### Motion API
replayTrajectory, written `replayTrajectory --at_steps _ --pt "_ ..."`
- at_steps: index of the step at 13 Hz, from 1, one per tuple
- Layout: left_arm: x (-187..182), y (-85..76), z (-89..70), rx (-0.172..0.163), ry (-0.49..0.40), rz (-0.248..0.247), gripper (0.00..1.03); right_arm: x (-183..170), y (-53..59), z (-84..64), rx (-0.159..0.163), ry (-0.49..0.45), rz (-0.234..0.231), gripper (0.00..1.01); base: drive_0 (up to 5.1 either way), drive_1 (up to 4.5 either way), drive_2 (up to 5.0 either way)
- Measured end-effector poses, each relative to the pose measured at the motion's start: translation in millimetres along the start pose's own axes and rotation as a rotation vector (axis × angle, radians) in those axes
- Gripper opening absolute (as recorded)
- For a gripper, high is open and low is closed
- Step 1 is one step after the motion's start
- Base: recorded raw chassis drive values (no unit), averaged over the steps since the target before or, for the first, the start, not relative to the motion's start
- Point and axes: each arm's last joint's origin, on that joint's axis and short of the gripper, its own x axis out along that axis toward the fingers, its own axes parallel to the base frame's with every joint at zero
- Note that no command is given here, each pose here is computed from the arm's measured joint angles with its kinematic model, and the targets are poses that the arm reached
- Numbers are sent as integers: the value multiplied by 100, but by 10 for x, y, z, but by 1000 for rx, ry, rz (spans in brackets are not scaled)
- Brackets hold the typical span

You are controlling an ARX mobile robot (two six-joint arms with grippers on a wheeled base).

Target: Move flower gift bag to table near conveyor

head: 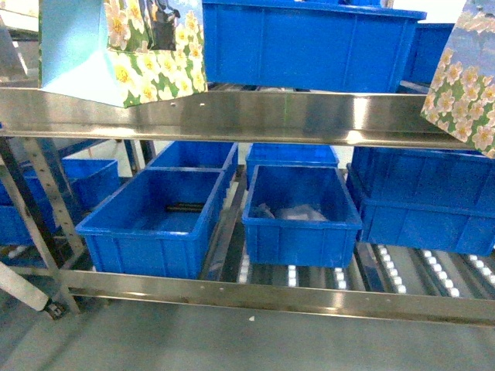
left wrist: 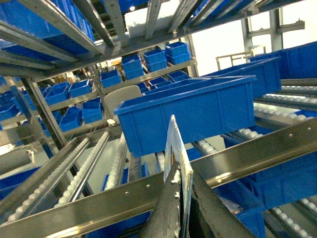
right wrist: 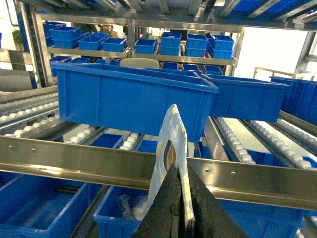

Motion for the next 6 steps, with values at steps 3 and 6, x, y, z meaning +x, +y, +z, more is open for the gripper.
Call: replayTrajectory --at_steps 3,6 --pt "0 0 0 0 0 -1 2 0 0 -1 0 1 0 2 -484 142 345" --pt "0 0 1 0 -1 0 2 0 0 1 0 -1 0 2 -493 119 340"
